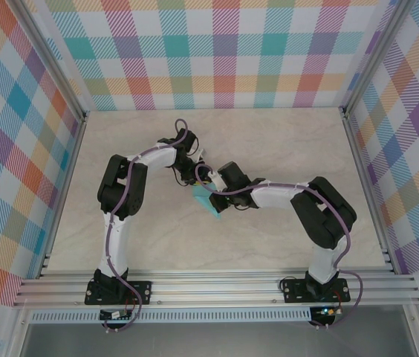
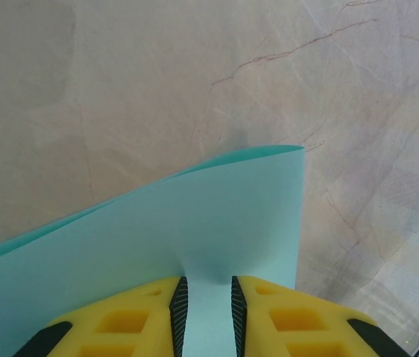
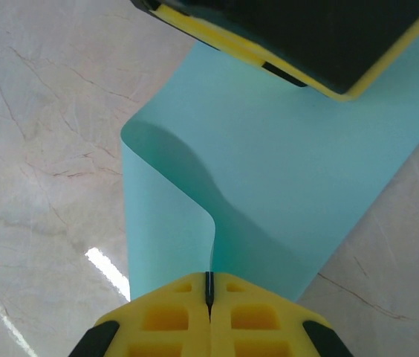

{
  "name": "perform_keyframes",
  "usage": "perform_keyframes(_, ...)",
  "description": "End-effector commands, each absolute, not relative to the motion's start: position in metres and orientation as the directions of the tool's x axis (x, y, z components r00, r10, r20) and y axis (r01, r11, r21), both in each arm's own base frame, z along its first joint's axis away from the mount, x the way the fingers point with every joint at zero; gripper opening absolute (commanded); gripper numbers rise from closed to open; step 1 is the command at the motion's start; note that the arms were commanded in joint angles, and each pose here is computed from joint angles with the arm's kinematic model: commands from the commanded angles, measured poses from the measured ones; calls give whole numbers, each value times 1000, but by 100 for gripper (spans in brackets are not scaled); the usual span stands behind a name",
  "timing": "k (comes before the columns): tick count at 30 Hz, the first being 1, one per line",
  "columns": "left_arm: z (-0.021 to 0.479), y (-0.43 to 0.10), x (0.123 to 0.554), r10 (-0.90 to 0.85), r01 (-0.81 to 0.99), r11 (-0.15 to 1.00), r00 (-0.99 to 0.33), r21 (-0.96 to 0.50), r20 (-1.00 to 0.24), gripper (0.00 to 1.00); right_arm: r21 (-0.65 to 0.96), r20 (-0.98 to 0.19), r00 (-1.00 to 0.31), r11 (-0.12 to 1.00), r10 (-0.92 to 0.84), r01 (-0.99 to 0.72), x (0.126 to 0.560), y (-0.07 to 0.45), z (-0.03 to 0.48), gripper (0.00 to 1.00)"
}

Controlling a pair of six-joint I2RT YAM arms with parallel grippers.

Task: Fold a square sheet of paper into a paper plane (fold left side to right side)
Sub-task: Third fold the triangle at the center of the table.

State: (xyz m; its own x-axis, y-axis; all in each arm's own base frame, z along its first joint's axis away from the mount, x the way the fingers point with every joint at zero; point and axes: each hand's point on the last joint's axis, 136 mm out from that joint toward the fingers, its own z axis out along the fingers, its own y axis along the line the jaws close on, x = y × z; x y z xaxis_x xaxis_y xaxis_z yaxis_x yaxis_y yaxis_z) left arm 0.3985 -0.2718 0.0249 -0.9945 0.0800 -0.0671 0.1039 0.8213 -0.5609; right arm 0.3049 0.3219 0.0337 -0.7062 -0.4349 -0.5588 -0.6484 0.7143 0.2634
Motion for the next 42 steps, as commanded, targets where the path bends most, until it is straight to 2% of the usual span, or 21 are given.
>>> perform_keyframes(1,5,-274,380,117,102,846,-993,-524,-4,25,297,-533,-738,725,-414,-621,308,324,30,0)
perform_keyframes(42,0,-276,378,121,103,850,-993,-516,2,23,279,-540,-750,760,-382,-587,317,318,33,0)
